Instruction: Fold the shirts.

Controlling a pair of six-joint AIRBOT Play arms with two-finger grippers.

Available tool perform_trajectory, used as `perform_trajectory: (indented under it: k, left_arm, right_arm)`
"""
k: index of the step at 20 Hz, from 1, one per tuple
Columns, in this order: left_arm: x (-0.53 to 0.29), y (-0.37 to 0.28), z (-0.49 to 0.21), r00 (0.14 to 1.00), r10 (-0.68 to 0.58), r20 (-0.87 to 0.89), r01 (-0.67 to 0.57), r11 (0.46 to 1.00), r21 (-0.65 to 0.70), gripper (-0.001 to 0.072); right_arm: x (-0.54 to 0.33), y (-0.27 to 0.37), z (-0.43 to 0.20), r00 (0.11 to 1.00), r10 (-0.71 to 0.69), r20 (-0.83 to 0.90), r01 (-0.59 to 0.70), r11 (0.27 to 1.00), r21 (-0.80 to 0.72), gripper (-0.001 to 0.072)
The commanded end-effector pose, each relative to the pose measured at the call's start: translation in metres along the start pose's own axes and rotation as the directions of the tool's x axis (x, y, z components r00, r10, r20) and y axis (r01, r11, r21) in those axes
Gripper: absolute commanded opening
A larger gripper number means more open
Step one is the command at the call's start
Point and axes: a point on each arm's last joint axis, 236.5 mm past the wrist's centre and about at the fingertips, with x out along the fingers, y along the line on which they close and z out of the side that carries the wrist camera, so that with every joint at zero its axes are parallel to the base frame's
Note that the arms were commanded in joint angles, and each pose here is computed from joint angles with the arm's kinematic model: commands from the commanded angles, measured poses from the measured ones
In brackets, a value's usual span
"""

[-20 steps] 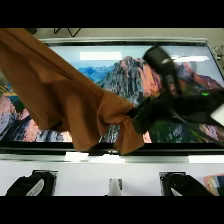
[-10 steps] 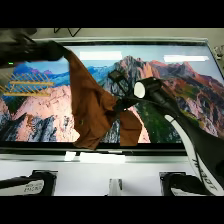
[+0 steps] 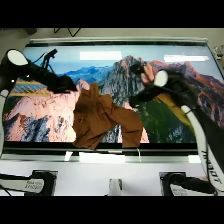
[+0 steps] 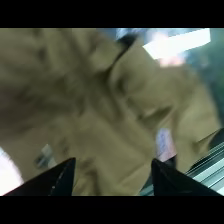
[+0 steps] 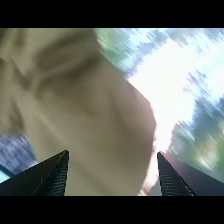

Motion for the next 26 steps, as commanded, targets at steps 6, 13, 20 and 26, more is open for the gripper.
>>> perform_trajectory:
  k: [6,13,20,26]
  left_arm:
    - [0.05,0.039,-0.191,0.987,0.031,-0.157,-0.065,0.975,-0.213,0.069]
    - [0.116,0.03,-0.235,0.976,0.056,-0.211,-0.077,0.992,-0.095,0.0682]
    - [0.123,0.033,-0.212,0.99,0.088,-0.112,-0.097,0.992,-0.08,0.026]
    - [0.116,0.023,-0.227,0.981,0.06,-0.183,-0.074,0.995,-0.071,0.0038]
  right_arm:
    - [-0.038,-0.024,-0.136,0.953,0.178,-0.245,-0.161,0.983,0.088,0.066]
    - [0.002,0.025,-0.185,0.898,0.349,-0.268,-0.308,0.933,0.185,0.0659]
    - [0.039,0.051,-0.206,0.883,0.424,-0.202,-0.357,0.886,0.296,0.0659]
    - [0.079,0.074,-0.194,0.924,0.347,-0.158,-0.303,0.92,0.247,0.0658]
